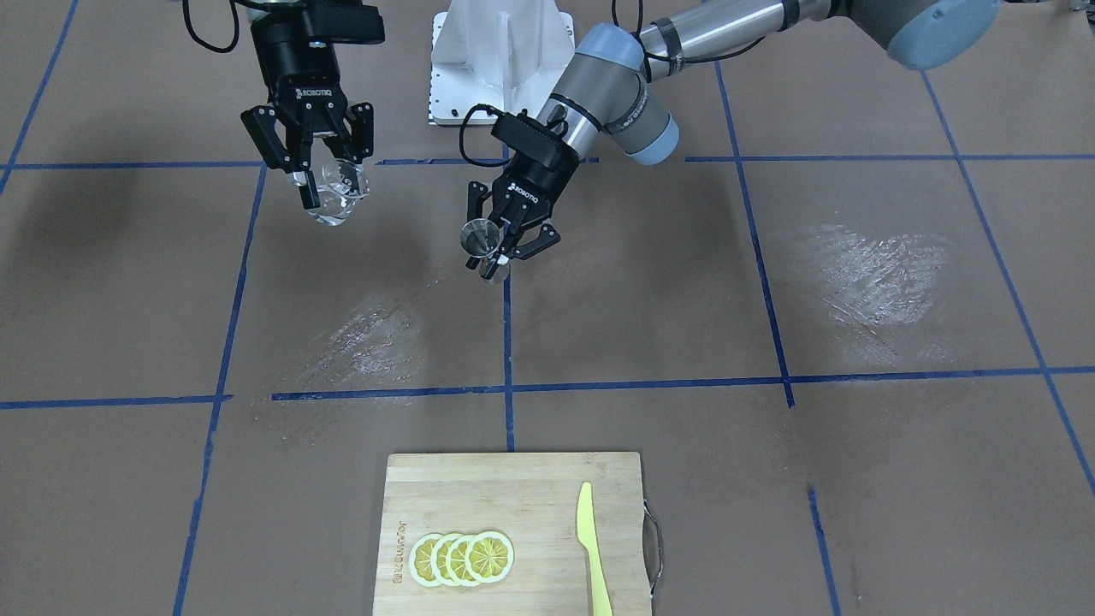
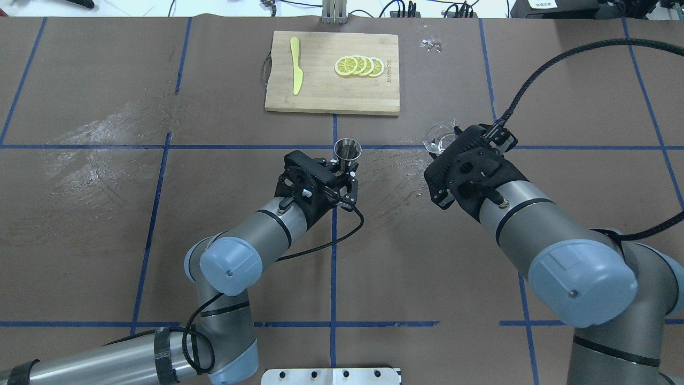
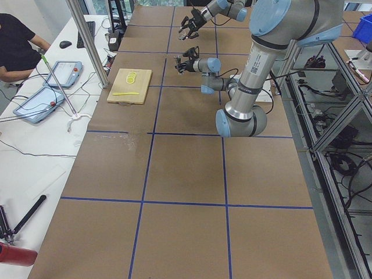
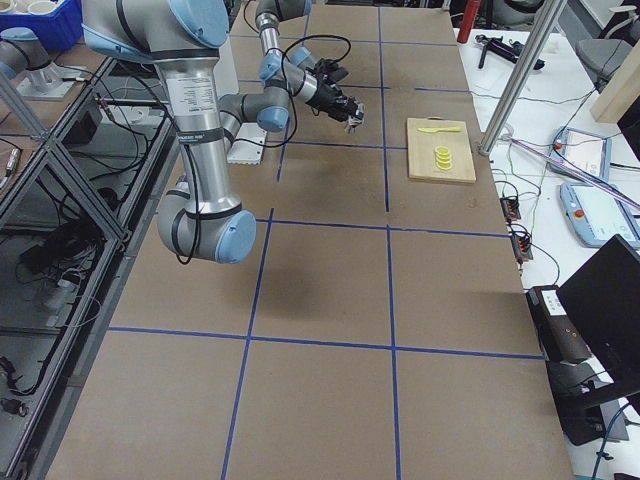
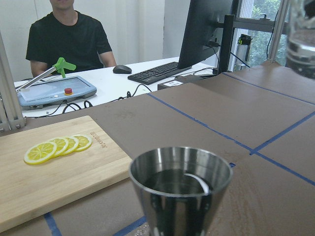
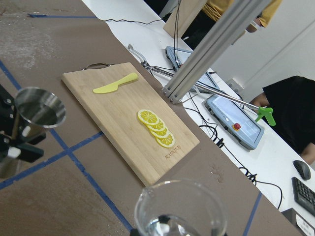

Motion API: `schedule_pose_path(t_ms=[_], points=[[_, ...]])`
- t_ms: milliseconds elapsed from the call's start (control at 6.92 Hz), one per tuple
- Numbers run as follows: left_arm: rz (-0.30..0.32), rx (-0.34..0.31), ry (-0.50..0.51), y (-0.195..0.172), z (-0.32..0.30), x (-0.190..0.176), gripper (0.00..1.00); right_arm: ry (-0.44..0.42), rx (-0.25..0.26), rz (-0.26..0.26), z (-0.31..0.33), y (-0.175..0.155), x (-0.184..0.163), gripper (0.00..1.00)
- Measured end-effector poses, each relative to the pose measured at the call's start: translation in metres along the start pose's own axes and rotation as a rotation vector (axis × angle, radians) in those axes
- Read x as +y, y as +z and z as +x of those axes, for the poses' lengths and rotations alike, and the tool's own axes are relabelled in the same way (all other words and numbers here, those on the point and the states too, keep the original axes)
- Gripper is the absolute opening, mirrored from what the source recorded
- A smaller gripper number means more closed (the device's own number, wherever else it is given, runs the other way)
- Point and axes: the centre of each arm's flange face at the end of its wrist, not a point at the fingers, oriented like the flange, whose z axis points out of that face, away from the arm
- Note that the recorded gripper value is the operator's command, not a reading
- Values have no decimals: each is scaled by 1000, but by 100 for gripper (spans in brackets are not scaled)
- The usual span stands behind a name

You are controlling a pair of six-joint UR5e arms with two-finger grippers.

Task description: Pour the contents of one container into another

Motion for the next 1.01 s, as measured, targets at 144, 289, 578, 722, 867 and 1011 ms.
schedule_pose_path(t_ms=[144, 289, 578, 722, 867, 1011], points=[[9, -15, 4, -8, -21, -3, 0, 111, -3, 12, 11, -6, 15, 0], [16, -30, 8, -21, -42, -4, 0, 235, -18, 41, 25, -11, 40, 0], [10, -64, 22, -47, -83, 4, 0, 367, -28, 62, 55, -18, 99, 0], [2, -91, 30, -62, -106, 11, 0, 420, -14, 38, 63, -15, 122, 0], [-8, -138, 42, -78, -136, 22, 0, 486, -2, 0, 66, -9, 144, 0], [-23, -192, 63, -98, -165, 37, 0, 576, 10, -41, 68, -2, 164, 0]])
